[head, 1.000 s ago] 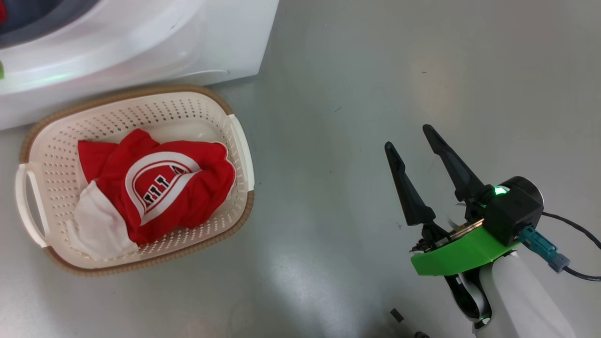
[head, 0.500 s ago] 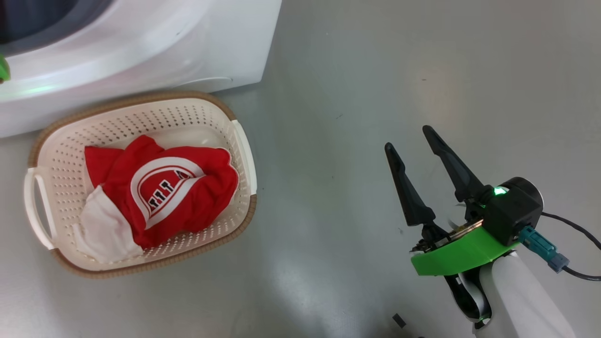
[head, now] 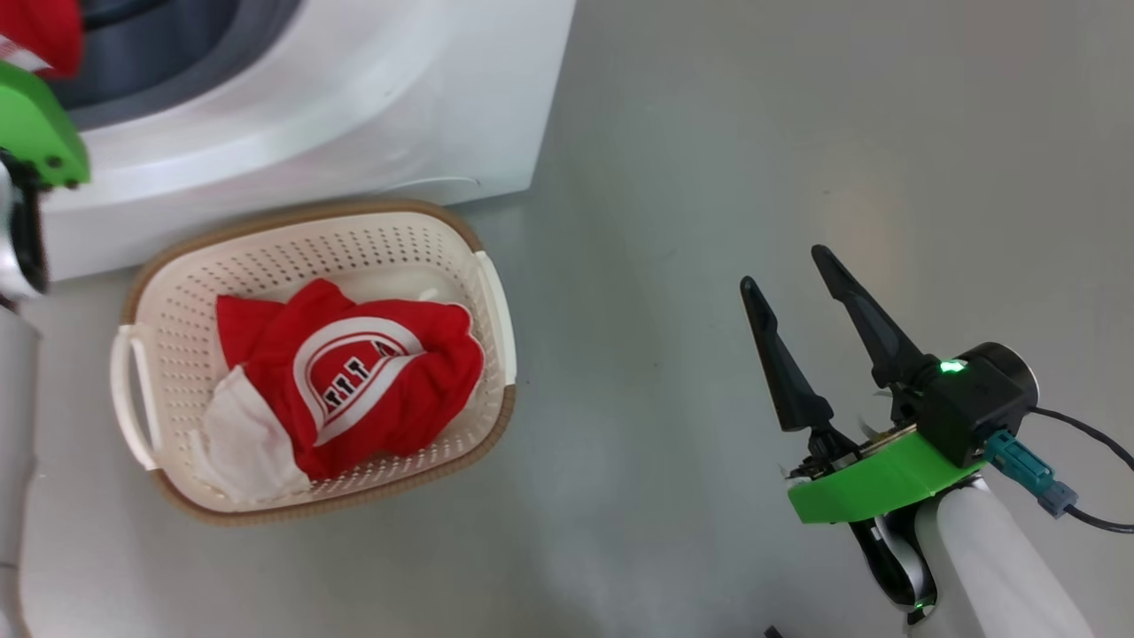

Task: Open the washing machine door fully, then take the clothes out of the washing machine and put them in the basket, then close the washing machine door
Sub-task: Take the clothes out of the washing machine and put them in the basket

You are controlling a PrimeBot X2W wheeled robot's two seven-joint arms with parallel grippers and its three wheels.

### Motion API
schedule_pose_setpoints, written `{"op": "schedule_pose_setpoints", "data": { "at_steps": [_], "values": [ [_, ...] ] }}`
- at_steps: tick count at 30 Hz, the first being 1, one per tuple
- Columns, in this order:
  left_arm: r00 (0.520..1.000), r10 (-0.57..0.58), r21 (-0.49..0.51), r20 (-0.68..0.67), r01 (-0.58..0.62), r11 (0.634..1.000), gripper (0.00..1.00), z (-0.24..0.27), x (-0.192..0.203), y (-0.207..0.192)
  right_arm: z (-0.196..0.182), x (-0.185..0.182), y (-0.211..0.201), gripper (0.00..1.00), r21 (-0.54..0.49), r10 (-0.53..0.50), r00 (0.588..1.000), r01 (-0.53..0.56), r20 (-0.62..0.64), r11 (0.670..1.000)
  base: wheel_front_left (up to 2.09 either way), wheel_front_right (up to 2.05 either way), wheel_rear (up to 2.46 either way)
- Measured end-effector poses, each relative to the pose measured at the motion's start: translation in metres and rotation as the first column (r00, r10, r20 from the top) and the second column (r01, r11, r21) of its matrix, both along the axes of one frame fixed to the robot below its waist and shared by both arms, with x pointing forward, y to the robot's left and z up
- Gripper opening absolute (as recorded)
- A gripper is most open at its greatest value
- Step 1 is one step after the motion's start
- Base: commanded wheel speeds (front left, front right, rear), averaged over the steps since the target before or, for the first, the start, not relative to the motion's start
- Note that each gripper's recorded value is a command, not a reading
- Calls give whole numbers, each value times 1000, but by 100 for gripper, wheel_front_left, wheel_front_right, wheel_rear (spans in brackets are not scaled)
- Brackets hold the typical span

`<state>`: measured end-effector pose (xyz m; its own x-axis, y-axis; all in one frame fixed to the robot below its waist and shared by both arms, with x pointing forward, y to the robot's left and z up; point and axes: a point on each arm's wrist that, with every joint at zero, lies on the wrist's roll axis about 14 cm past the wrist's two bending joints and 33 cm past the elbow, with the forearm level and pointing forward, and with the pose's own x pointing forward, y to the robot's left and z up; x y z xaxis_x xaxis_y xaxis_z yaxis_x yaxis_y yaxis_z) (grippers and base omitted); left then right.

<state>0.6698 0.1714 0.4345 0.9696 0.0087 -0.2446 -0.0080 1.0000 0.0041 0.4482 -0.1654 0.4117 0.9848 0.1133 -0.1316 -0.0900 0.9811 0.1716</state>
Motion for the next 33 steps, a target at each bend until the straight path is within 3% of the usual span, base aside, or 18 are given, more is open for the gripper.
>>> {"op": "schedule_pose_setpoints", "data": {
  "at_steps": [7,15,33],
  "values": [
    [990,-17,10,139,16,1000,0,37,-22,-5,5,-4,8,100,-6,25,1000,-25,9,1000,0,0,0],
    [948,-5,-10,320,9,1000,0,90,-66,-10,20,-12,10,100,-4,28,999,-27,39,1000,0,0,0],
    [759,25,-35,651,-3,999,0,223,-173,-8,50,-43,15,100,10,25,995,-26,97,1000,0,0,0]
  ]
}}
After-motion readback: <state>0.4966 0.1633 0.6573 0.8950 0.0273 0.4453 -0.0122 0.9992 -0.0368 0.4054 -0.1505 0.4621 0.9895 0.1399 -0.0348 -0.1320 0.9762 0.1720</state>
